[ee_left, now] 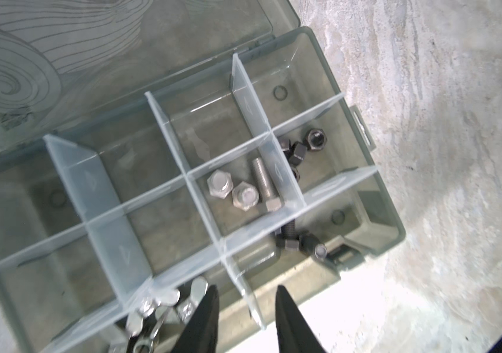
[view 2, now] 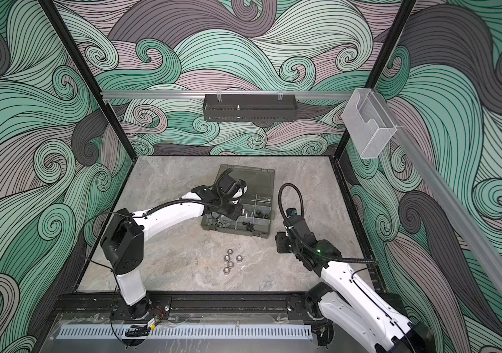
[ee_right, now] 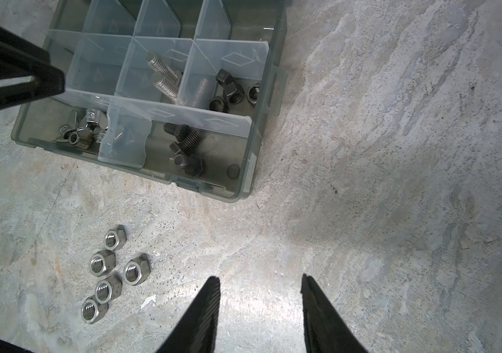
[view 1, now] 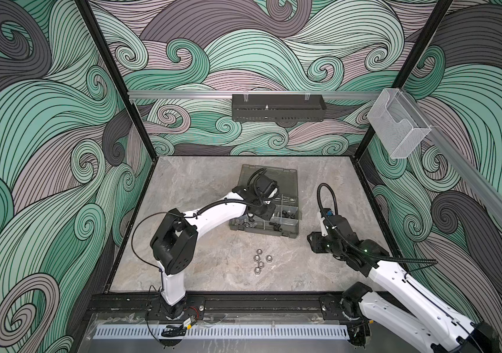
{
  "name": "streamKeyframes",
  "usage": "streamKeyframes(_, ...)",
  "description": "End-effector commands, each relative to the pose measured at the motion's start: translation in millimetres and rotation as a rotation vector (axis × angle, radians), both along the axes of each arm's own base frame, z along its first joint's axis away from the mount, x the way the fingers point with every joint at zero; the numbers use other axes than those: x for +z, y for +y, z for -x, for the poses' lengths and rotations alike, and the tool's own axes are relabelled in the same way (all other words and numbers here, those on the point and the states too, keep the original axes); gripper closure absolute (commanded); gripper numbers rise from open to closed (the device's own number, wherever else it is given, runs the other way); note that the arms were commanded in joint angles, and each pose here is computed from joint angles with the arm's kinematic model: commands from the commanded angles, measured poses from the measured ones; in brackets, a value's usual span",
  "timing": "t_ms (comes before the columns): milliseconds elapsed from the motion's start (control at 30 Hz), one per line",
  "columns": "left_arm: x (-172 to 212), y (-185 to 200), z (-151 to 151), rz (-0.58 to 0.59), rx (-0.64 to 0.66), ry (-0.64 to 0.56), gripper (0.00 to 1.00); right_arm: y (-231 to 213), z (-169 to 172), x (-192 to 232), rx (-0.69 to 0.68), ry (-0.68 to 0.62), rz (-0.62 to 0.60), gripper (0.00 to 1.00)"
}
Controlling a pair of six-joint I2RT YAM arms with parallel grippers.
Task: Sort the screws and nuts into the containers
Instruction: 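Draw the left gripper back from the box while the right gripper moves toward the nuts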
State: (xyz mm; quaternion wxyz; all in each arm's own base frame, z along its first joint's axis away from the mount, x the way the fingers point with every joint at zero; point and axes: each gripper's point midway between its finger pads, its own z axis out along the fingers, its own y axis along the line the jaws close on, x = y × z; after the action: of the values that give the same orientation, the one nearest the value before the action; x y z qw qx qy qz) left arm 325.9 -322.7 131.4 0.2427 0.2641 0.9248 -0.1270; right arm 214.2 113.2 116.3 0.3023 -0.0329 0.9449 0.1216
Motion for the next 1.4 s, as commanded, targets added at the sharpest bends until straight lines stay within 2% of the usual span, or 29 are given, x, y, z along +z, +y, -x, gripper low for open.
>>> streamKeyframes(0,17.3,15.9,3.6,0.029,0.054,-0.029,0.65,-5.0,1.3,-3.9,-0.019,0.011,0.013,0.55)
streamKeyframes(467,22.3,85.5,45.3,0.064,0.195,-0.046,0.64,-2.0,2.7,-7.9,-0.012,0.03,0.004,0.55)
streamKeyframes(700,11.2,107.3,62.1,0.058,0.24,-0.027,0.64,1.8,1.6,-9.9,-0.007,0.04,-0.008,0.55)
streamKeyframes(1133,4.7,124.8,72.6,0.079,0.301,-0.025,0.64,3.3,2.2,-14.0,0.001,0.06,0.001,0.58)
streamKeyframes(1367,0.0,132.5,78.6,0.08,0.33,-0.015,0.64,20.1,10.4,-22.7,0.064,0.089,0.031,0.58)
